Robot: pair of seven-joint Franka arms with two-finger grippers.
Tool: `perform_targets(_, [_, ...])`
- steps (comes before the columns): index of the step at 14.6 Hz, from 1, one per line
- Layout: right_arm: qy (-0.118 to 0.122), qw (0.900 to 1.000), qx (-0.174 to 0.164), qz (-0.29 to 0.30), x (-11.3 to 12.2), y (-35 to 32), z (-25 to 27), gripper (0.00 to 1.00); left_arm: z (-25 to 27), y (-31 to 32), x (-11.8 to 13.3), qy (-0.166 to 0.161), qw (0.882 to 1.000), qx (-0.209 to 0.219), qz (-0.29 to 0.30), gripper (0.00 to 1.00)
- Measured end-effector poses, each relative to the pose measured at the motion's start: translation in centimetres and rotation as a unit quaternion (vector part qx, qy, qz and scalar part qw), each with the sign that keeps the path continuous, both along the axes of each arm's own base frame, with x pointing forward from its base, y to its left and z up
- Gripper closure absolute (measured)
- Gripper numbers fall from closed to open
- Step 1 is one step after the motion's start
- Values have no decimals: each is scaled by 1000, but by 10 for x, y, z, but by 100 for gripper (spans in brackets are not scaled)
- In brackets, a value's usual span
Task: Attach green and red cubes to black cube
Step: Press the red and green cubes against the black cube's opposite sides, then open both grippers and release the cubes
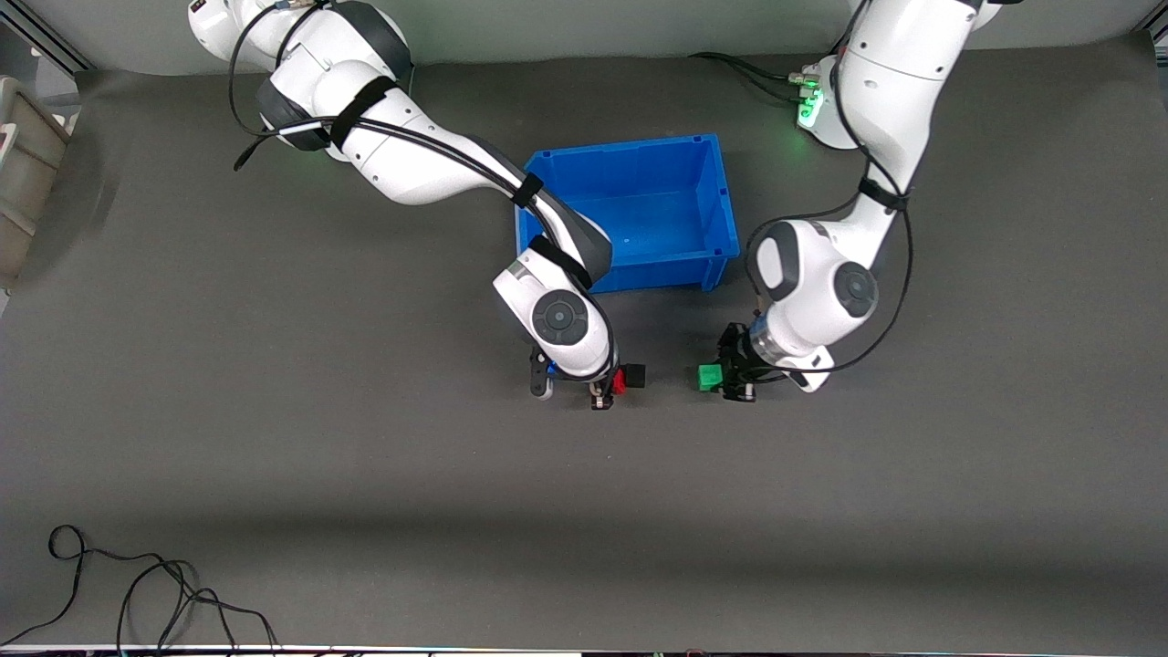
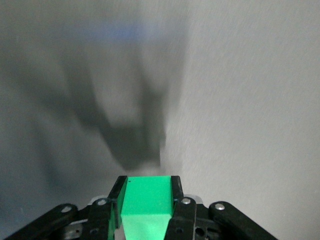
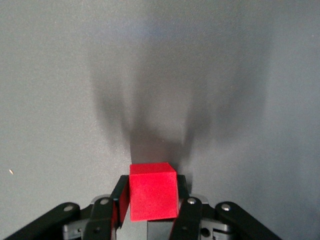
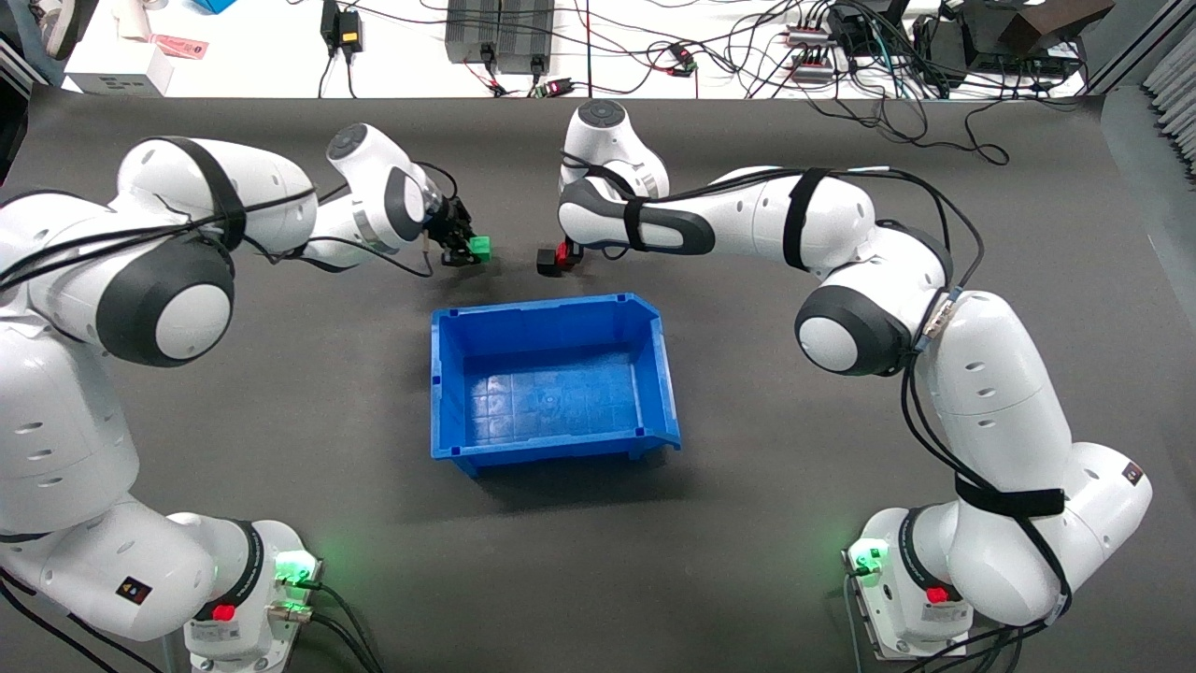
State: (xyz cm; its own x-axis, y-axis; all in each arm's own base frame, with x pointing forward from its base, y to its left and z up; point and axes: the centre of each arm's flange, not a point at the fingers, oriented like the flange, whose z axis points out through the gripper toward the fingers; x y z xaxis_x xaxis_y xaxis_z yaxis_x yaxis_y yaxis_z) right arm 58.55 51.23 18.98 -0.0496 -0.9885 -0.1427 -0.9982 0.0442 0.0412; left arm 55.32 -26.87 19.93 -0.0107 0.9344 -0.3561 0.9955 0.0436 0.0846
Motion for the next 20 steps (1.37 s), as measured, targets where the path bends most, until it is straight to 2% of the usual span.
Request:
perform_targets(7, [-1, 1000, -1, 1, -1, 1, 0, 59, -13, -59, -15, -17, 1000, 1, 17, 63])
perform_targets(10, [0, 1000, -1, 2, -2, 2, -4, 56, -16, -79, -14, -19, 1000, -5, 20, 63])
perform_targets(12, [3, 1000, -3, 3, -4, 3, -9, 41, -20, -87, -15, -17, 1000, -6, 21, 63])
perform_targets(13, [2, 1000, -3, 3, -3, 2, -9, 30, -22, -88, -14, -17, 1000, -5, 20, 63])
perform_targets(16, [-16, 1000, 4, 16, 8, -1, 13, 1, -23, -86, -11, -18, 1000, -3, 22, 37])
perform_targets(19, [-38, 998, 8, 43, 29, -21, 66, 0, -16, -68, 4, -21, 999, 2, 32, 4])
perform_targets(20, [-42, 998, 5, 53, 37, -33, 86, 0, -11, -54, 14, -15, 999, 10, 29, 0])
